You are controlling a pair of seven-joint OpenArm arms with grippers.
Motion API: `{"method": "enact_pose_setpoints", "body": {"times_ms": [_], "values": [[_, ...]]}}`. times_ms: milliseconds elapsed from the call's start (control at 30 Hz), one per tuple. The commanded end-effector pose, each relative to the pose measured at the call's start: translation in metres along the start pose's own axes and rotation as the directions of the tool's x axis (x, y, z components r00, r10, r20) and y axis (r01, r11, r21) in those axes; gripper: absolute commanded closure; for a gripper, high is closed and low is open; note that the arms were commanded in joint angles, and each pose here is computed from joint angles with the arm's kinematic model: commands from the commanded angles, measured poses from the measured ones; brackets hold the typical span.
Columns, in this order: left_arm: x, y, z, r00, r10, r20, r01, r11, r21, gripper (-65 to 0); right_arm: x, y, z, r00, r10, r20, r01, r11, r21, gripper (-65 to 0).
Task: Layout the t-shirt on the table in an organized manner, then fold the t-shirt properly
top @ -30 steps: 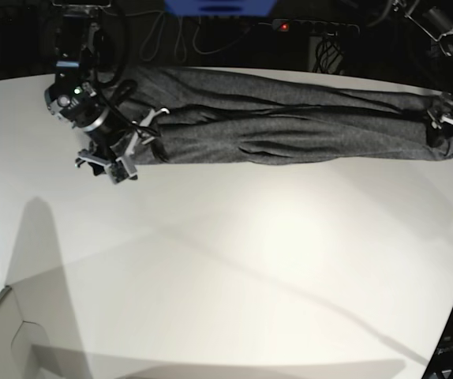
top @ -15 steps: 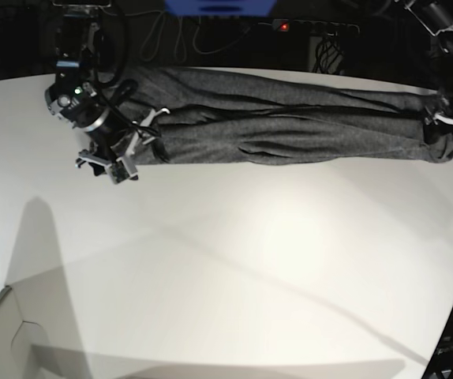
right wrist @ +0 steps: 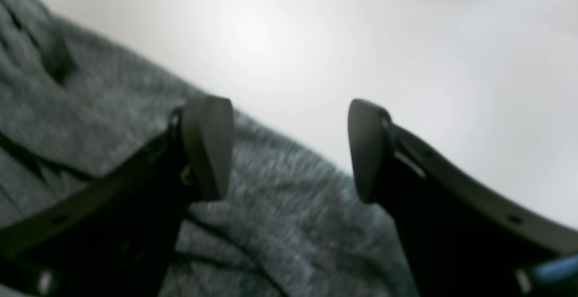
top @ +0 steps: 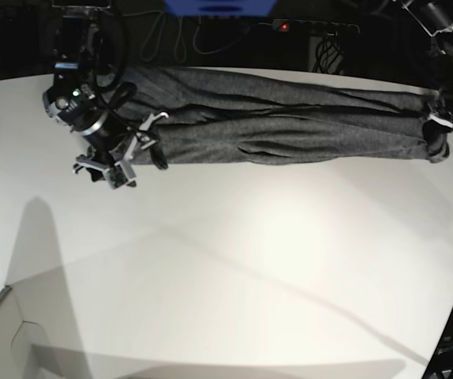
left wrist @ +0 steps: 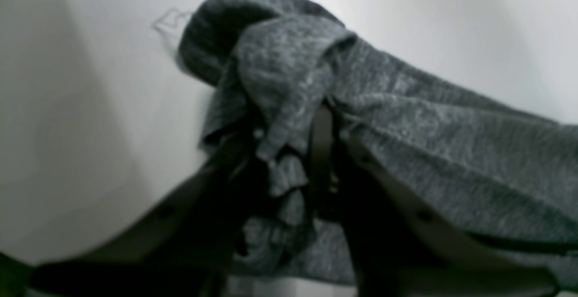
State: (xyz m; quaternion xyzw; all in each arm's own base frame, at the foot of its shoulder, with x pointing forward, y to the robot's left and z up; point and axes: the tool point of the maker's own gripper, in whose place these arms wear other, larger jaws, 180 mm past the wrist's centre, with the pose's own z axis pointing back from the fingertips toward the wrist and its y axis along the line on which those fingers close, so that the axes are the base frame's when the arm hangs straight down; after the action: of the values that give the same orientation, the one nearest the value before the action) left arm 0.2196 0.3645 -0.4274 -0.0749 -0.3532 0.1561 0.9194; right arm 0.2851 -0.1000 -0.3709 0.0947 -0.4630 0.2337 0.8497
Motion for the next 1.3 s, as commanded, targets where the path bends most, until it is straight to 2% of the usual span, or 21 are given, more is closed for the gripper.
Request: {"method": "enact_pose_setpoints", "body": {"times_ms": [0, 100, 267, 567, 700, 833, 967, 1267], "values": [[0.001, 0.01, 0.005, 0.998, -0.039, -0.05, 0.041, 0.998, 0.047, 0.0, 0.02, -0.004, 0.003, 0.998, 0.009, 0.067, -0.008, 1.0, -0.01, -41.0], [0.031, 0.009, 0.007, 0.997, -0.074, 0.003, 0.073, 0.996, 0.057, 0.0, 0.027, -0.003, 0.007, 0.996, 0.019, 0.085, -0.018, 1.0, -0.017, -41.0], [0.072, 0.002, 0.012, 0.989, -0.12, 0.084, 0.114, 0.991, 0.066, 0.0, 0.015, 0.0, 0.008, 0.998, 0.007, 0.057, -0.006, 1.0, -0.009, -40.8], [0.124, -0.012, 0.018, 0.968, -0.162, 0.193, 0.152, 0.986, 0.07, 0.0, -0.033, 0.018, 0.01, 0.997, -0.056, -0.052, 0.057, 0.998, 0.031, -40.0], [0.127, -0.012, 0.019, 0.966, -0.162, 0.202, 0.152, 0.986, 0.067, 0.0, -0.038, 0.025, 0.012, 0.996, -0.069, -0.062, 0.072, 0.997, 0.039, -29.4], [0.127, -0.012, 0.019, 0.966, -0.162, 0.203, 0.151, 0.986, 0.066, 0.0, -0.045, 0.03, 0.016, 0.994, -0.078, -0.076, 0.081, 0.996, 0.043, -11.9], [0.127, -0.012, 0.019, 0.966, -0.162, 0.201, 0.151, 0.986, 0.066, 0.0, -0.052, 0.035, 0.017, 0.992, -0.086, -0.092, 0.091, 0.995, 0.051, 0.0], [0.129, -0.008, 0.022, 0.965, -0.164, 0.205, 0.151, 0.986, 0.075, 0.0, -0.075, 0.033, -0.001, 0.98, -0.129, -0.151, 0.141, 0.988, 0.068, 0.0]]}}
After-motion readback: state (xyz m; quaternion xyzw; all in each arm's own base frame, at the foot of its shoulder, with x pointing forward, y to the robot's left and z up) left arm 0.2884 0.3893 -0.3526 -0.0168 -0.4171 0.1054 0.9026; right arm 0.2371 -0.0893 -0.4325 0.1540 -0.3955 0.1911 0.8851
